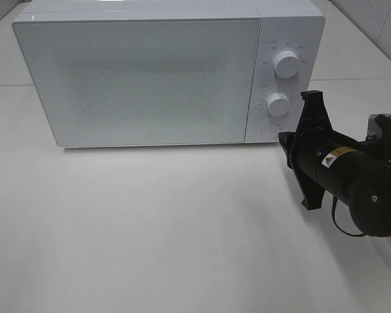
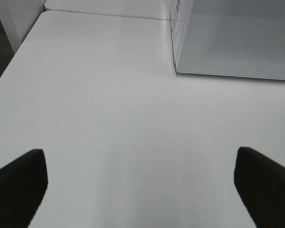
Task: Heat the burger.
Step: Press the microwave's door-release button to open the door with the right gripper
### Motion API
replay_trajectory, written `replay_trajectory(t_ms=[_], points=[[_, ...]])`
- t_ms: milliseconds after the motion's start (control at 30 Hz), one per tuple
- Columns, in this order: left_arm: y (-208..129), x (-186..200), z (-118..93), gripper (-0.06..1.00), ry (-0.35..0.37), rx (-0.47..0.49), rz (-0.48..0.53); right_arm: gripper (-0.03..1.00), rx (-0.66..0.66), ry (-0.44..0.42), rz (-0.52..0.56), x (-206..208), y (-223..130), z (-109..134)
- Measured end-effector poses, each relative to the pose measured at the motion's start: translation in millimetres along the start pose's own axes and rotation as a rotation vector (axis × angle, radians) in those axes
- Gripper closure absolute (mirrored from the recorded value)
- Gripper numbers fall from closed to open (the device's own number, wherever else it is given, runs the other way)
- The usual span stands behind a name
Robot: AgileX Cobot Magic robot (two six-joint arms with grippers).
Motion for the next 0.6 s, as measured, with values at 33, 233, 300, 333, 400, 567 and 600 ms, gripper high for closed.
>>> replay_trajectory(t_ms=[33,233,300,333,400,567,600], points=[[0.0,0.0,0.0,-0.04,0.0,0.0,0.0,0.97,-0.005,0.0,-0.001,-3.2,-0.7,-0.8],[0.0,0.0,0.0,-0.04,0.0,0.0,0.0,0.97,-0.003,0.01,-0.009,-25.8,3.1,0.8],[0.0,0.0,0.0,-0.04,0.0,0.0,0.0,0.97,-0.005,0.012,-0.018,-31.7,6.5,1.2],[0.0,0.0,0.0,-0.04,0.0,0.0,0.0,0.97,-0.005,0.014,-0.02,-34.4,7.3,1.5],[0.0,0.0,0.0,-0.04,0.0,0.0,0.0,0.97,-0.006,0.017,-0.019,-39.2,6.8,2.1],[0.0,0.0,0.0,-0.04,0.0,0.0,0.0,0.97,-0.002,0.016,-0.022,-50.0,8.1,-1.0],[0.0,0.0,0.0,-0.04,0.0,0.0,0.0,0.97,-0.004,0.013,-0.024,-52.3,9.5,-2.0]])
Point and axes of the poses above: a point on each arm's last joint axis where the gripper is mounted, x pointing back along that axis away from the gripper, z along the wrist's bending axis when the last joint is at zero, y = z × x, the point moved 3 cm from there along -x, pointing out along that axis toward the gripper, and after that the axes turned 8 degrees about -x, right-handed, at the moved point
